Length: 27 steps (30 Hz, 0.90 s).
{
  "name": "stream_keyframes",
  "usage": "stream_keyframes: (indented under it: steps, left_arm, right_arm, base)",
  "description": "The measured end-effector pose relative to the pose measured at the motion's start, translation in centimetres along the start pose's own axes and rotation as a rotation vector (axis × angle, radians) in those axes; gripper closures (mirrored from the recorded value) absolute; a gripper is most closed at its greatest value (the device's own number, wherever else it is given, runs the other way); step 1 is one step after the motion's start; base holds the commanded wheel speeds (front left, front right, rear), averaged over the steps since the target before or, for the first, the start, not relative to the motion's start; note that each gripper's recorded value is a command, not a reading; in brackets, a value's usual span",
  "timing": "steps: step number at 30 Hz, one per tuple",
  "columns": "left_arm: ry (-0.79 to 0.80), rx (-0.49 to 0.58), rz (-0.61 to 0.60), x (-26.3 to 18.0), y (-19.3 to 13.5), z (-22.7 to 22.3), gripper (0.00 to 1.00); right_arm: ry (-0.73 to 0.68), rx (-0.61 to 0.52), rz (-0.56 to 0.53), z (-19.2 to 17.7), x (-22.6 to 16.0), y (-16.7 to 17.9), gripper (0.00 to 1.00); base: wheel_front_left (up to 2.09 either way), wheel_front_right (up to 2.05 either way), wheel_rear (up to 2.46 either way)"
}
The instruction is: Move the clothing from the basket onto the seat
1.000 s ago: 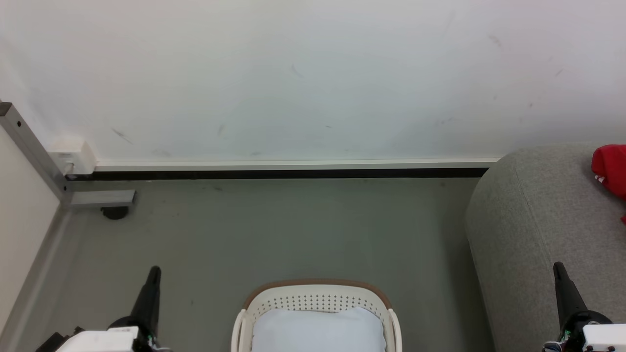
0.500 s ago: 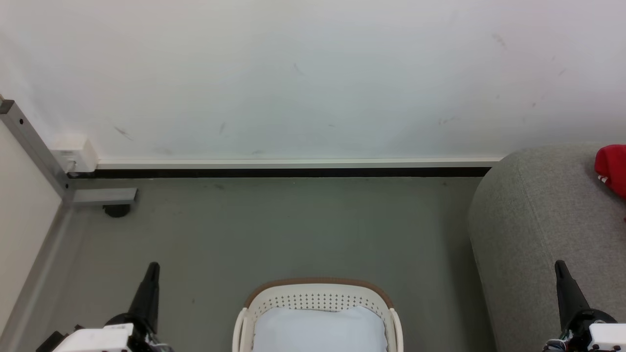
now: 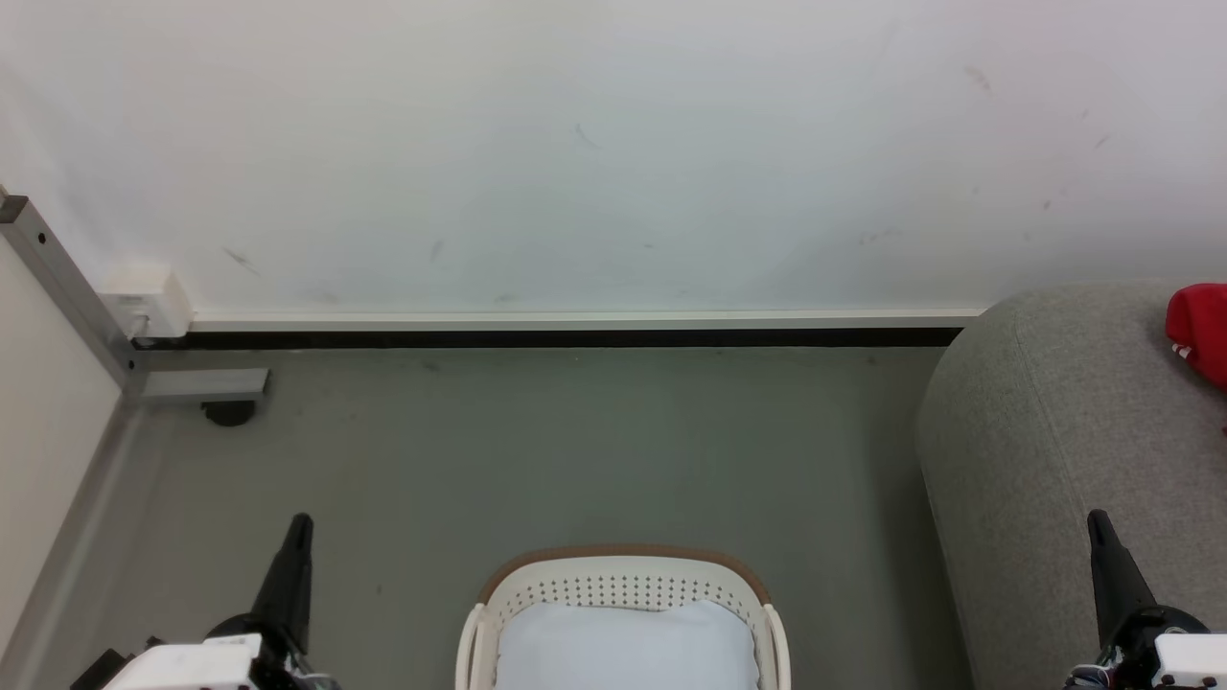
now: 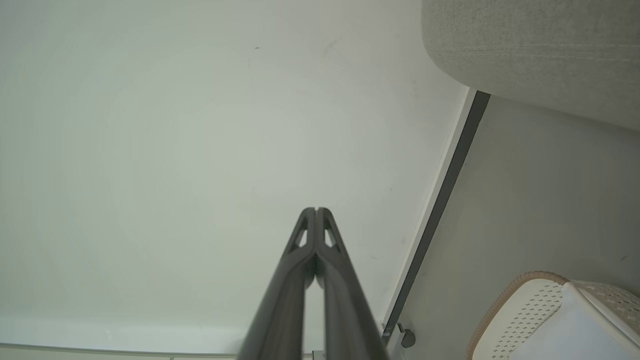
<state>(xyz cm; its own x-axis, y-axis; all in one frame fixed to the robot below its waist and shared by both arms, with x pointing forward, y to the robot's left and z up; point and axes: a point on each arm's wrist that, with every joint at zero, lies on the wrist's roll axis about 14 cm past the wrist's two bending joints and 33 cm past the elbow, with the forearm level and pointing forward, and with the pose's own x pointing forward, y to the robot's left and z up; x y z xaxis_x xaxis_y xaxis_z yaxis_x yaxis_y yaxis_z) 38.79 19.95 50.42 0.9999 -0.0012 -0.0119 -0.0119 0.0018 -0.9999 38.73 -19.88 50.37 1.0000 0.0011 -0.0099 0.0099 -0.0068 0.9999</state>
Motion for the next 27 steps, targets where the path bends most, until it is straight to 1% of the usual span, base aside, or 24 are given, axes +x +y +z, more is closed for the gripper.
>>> stream_keyframes:
  steps: [27]
  left_arm:
    - [0.0,0.0,0.0,0.0,0.0,0.0,1.0]
  right_arm:
    - [0.0,0.0,0.0,0.01,0.0,0.0,1.0]
  base:
    - [0.0,0.0,0.0]
